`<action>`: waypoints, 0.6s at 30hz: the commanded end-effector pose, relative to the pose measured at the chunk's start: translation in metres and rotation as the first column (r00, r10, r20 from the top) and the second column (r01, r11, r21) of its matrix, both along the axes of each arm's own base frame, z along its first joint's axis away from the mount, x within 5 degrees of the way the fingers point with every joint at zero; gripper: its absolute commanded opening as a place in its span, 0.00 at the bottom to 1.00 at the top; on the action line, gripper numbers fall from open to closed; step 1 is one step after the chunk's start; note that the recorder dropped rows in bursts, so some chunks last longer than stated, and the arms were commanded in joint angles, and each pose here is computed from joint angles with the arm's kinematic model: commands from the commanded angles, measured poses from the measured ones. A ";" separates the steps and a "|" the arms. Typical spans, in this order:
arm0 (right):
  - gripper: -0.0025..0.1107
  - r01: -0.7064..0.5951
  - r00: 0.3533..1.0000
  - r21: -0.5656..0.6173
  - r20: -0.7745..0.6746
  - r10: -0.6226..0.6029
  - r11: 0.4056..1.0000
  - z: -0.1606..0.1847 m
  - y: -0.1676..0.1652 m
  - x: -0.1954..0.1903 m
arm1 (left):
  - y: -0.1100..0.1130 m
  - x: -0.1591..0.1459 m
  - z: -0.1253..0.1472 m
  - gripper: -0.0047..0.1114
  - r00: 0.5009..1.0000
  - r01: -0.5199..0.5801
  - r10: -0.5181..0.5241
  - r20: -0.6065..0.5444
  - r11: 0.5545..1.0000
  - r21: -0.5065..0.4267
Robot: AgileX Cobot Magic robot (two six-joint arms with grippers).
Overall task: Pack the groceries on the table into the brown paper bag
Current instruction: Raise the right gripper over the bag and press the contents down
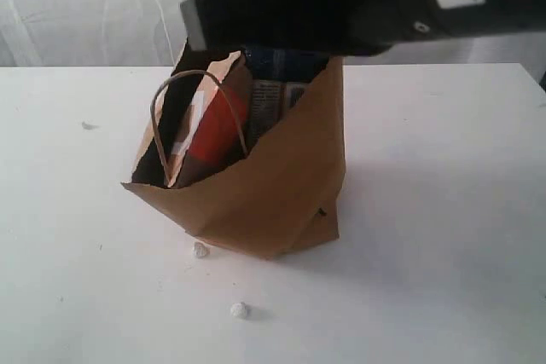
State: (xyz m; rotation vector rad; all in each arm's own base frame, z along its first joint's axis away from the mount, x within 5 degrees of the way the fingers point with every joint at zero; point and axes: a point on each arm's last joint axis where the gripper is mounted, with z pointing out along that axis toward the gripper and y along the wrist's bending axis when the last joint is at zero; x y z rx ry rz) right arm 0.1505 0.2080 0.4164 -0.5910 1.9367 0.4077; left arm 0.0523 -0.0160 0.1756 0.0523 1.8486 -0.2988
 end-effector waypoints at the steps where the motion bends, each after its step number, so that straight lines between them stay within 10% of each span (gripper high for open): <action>1: 0.02 0.000 0.999 -0.044 0.043 0.002 0.999 0.004 0.023 0.020 | 0.000 0.000 -0.001 0.04 1.000 -0.002 0.002 0.000 1.000 -0.009; 10: 0.07 0.080 0.997 -0.148 0.029 -0.076 0.986 -0.018 0.050 0.080 | 0.000 0.000 -0.001 0.04 1.000 -0.002 0.002 0.000 1.000 -0.008; 15: 0.53 0.099 0.995 -0.193 0.022 -0.097 0.976 -0.032 0.053 0.094 | 0.000 0.000 -0.001 0.04 1.000 -0.002 0.002 0.000 1.000 -0.008; 18: 0.57 0.104 0.994 -0.170 0.058 -0.095 0.980 -0.018 0.045 0.089 | 0.000 0.000 -0.001 0.04 1.000 -0.002 0.002 0.000 1.000 -0.008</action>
